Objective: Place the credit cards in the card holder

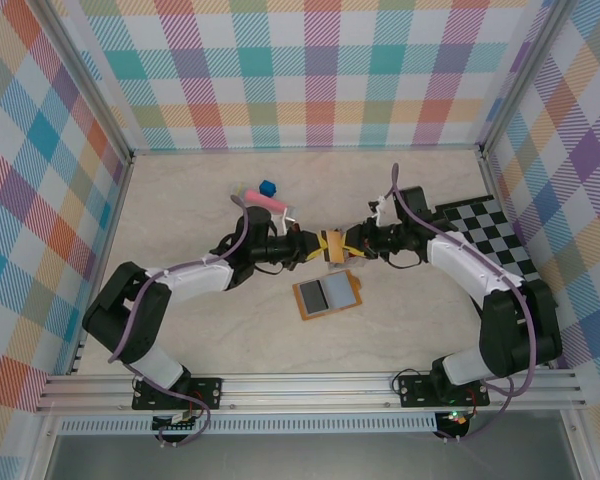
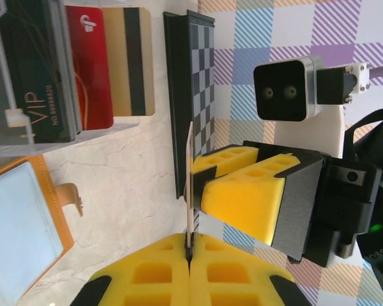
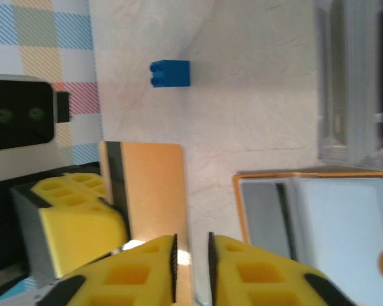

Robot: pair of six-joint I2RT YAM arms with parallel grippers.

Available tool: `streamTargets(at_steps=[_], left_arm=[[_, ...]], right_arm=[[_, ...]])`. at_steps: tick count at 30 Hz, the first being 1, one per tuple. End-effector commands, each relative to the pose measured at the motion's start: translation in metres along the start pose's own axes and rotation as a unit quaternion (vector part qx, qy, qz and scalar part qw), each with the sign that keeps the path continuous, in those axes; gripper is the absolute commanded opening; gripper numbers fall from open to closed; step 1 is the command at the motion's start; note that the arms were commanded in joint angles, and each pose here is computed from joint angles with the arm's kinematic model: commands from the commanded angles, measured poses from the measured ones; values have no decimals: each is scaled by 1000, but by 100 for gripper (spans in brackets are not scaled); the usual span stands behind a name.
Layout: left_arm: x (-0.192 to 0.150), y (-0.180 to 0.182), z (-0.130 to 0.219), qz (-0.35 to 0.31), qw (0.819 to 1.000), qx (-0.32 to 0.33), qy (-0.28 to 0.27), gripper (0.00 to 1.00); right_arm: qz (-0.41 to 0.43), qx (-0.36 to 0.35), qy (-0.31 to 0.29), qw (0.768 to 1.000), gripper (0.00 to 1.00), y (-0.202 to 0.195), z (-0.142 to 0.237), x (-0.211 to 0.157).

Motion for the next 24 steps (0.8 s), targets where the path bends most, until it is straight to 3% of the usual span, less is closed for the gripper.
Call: streamTargets(at_steps=[1, 3, 12, 24], left_arm=[[-10, 10, 8, 4, 999, 45, -7, 0], [-19, 21, 9, 8, 997, 79, -9, 0], [-55, 52, -4, 21, 989, 144, -9, 0], [-65, 75, -19, 33, 984, 175, 3, 0]], right_arm=[[-8, -66, 2, 998, 29, -22, -4, -7], [-2, -115, 2, 993, 43, -32, -7, -14], [63, -294, 16, 954, 63, -61, -40, -39], [89, -326, 2, 941, 63, -71, -66, -24]])
Point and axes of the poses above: each hand's point on the last joint's axis, 136 mm out from that joint toward the fingers, its own z axis back along the fingers, its own y axis along the line the jaws close on, x = y × z, the point moved 10 cm from there along z, back along the fingers, and after that the axes turned 9 degrees about -z, right-handed, at the moved point
